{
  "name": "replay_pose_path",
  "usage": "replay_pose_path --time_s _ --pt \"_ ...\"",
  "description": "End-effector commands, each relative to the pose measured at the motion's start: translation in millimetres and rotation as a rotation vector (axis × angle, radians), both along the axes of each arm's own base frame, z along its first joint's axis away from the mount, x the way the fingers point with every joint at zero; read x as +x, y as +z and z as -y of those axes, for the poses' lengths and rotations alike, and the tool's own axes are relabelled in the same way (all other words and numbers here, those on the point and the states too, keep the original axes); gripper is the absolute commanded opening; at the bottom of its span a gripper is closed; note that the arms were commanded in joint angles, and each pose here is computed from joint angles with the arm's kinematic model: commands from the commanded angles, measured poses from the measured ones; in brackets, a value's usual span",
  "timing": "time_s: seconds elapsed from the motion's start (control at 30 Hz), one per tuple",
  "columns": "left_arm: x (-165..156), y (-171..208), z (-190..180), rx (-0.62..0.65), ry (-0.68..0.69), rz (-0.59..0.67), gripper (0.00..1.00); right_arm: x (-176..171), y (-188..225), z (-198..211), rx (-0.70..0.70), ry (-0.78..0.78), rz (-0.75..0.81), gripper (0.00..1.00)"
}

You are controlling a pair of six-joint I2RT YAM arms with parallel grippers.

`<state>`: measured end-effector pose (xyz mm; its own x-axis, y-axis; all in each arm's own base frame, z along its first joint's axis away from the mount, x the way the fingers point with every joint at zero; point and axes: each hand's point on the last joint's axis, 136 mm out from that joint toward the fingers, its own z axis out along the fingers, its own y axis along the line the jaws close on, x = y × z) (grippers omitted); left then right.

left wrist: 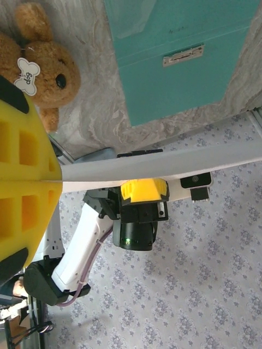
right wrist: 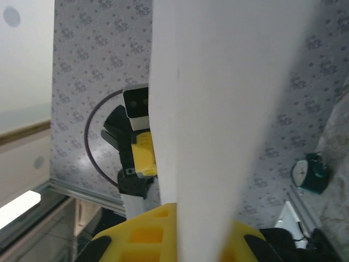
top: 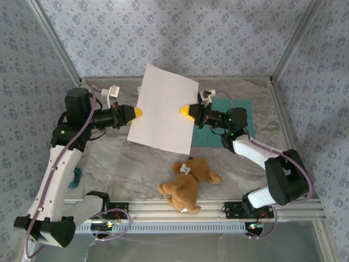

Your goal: Put the files into the folder

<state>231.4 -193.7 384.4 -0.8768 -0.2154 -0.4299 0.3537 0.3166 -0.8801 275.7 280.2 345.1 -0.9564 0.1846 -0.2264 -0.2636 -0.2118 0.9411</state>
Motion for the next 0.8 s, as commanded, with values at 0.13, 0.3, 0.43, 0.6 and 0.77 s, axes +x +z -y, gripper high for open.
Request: replay_pose_path --time_s 0.13,0.3,0.43,0.6,0.77 --pt "-2 1 -6 0.034 0.035 0.043 0.53 -17 -3 3 -0.138 -0.004 0.115 0.0" --pt "6 -22 -20 0.176 0.124 0.019 0.62 -23 -37 23 -0.479 -0.071 0.16 0.0" --pt "12 -30 -25 0.212 0.161 0.018 0.68 -23 -45 48 -0.694 -0.142 0.216 0.0" --pt "21 -49 -42 0.335 0.25 0.0 0.72 -15 -42 79 -0.89 -0.239 0.274 0.0" --pt "40 -73 -34 0.311 0.26 -0.05 0.71 -7 -27 109 -1.071 -0.342 0.36 0.0"
